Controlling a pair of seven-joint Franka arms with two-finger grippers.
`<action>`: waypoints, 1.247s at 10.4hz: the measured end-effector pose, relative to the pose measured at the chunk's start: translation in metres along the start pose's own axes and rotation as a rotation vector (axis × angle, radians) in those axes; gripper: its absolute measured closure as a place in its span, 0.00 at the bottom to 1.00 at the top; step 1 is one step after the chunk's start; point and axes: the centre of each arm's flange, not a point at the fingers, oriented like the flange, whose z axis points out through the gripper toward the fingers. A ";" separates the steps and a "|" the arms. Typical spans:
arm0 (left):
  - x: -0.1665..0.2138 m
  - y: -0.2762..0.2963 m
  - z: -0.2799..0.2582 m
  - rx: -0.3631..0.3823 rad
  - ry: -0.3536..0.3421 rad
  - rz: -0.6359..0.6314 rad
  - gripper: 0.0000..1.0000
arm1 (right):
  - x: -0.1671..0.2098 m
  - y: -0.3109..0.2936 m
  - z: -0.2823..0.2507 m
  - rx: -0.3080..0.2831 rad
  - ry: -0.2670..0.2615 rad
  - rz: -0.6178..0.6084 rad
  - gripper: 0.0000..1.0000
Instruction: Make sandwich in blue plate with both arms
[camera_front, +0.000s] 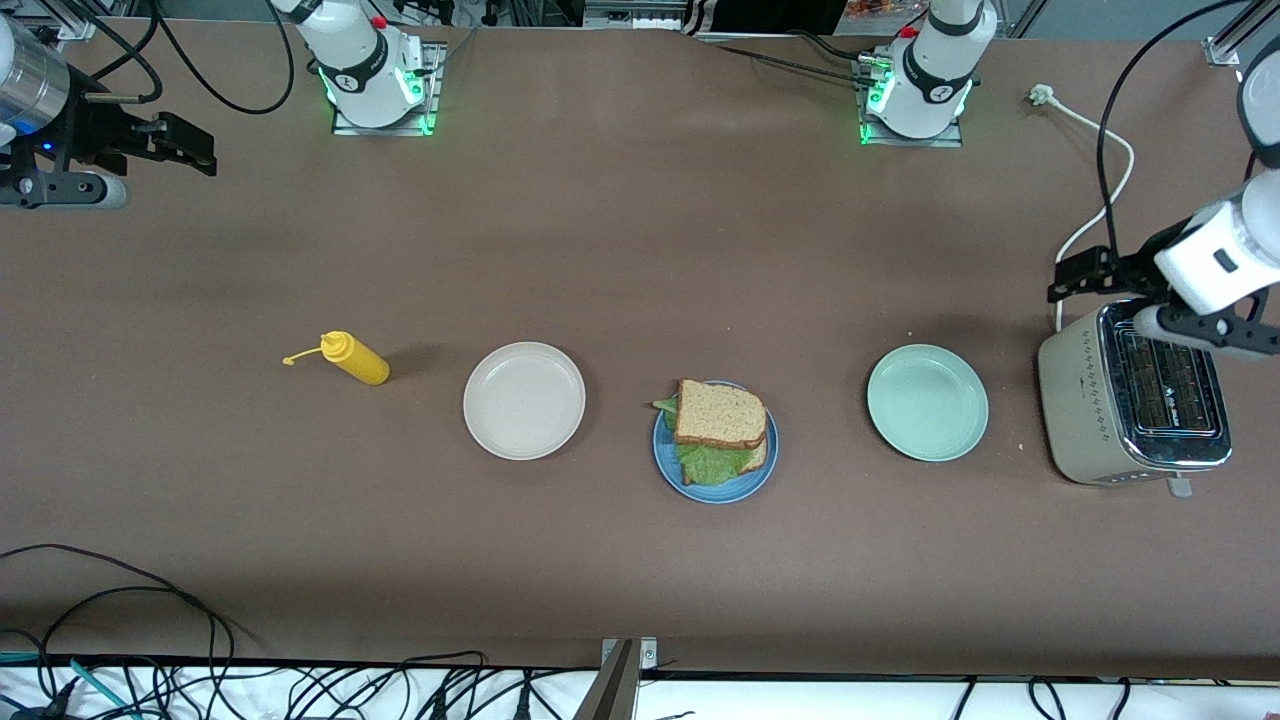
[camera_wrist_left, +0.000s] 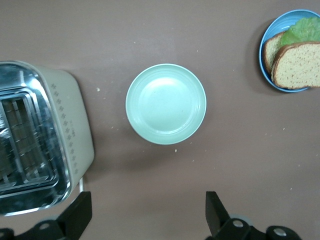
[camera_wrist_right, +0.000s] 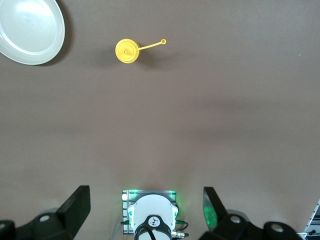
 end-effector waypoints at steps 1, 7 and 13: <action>-0.010 0.003 -0.014 0.031 0.002 0.009 0.00 | 0.000 0.001 0.000 0.000 0.000 0.001 0.00; -0.051 0.046 -0.076 0.113 0.003 0.013 0.00 | 0.000 0.002 0.000 0.001 0.000 0.005 0.00; -0.033 0.062 -0.106 0.111 0.011 -0.100 0.00 | 0.000 0.003 0.000 0.002 0.003 0.006 0.00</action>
